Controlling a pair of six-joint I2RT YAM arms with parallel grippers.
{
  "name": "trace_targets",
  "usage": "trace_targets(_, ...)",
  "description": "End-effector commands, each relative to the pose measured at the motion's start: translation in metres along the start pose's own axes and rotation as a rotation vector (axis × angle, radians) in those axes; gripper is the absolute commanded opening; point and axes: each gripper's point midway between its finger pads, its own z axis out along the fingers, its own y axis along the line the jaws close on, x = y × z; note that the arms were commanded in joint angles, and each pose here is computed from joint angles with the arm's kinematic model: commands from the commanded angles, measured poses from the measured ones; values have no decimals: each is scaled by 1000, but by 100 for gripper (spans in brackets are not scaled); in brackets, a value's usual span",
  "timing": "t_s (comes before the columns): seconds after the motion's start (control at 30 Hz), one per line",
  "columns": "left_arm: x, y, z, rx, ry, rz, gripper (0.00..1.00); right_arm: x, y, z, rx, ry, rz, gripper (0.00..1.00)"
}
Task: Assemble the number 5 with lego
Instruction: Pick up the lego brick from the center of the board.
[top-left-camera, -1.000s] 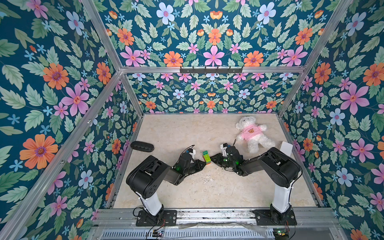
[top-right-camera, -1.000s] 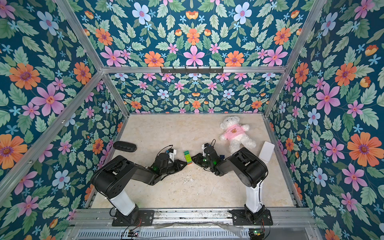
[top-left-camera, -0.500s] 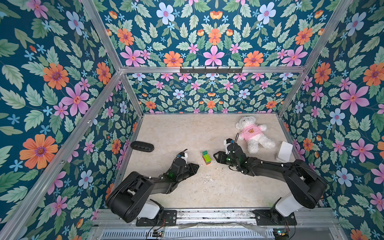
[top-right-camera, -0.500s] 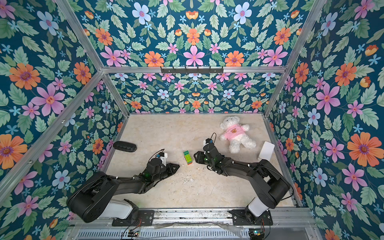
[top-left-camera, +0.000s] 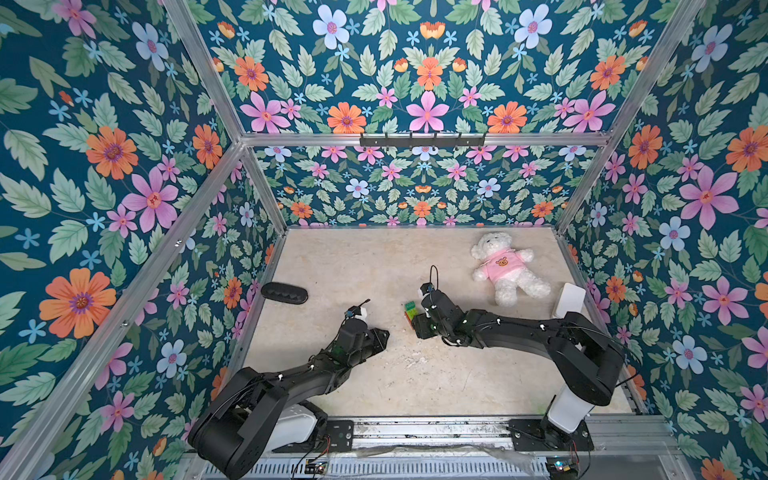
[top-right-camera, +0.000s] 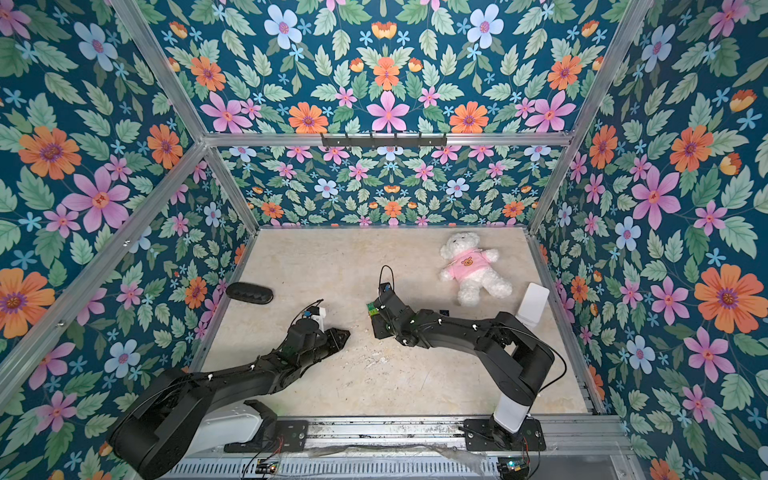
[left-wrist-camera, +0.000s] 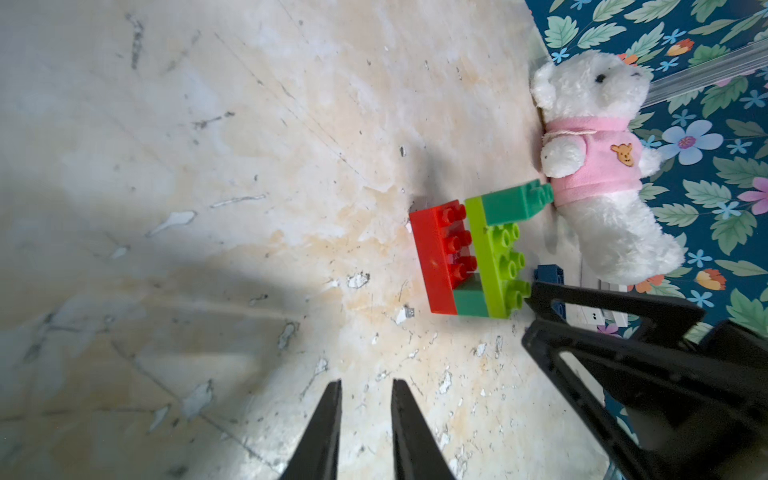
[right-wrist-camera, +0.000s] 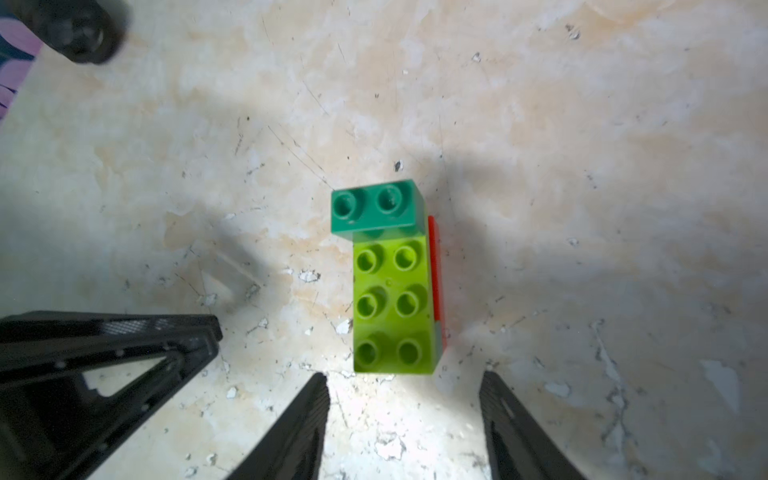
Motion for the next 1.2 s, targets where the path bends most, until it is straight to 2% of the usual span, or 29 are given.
trace_targets(0.0, -1, 1, 0, -7, -7, 11, 25, 2, -2, 3, 34, 13, -45, 60)
trace_targets(0.3, 0, 4, 0, -9, -8, 7, 25, -1, 0, 14, 62, 32, -77, 55)
trace_targets(0.7, -1, 7, 1, -17, -5, 7, 24, -1, 4, 19, 39, 37, -62, 34)
trace_targets(0.9, -3, 6, 1, -14, -4, 8, 24, -9, 1, 15, -72, 8, 67, 32)
trace_targets(1.17, -5, 3, 2, -15, -2, 15, 23, -19, -11, -2, -335, -53, 323, 32)
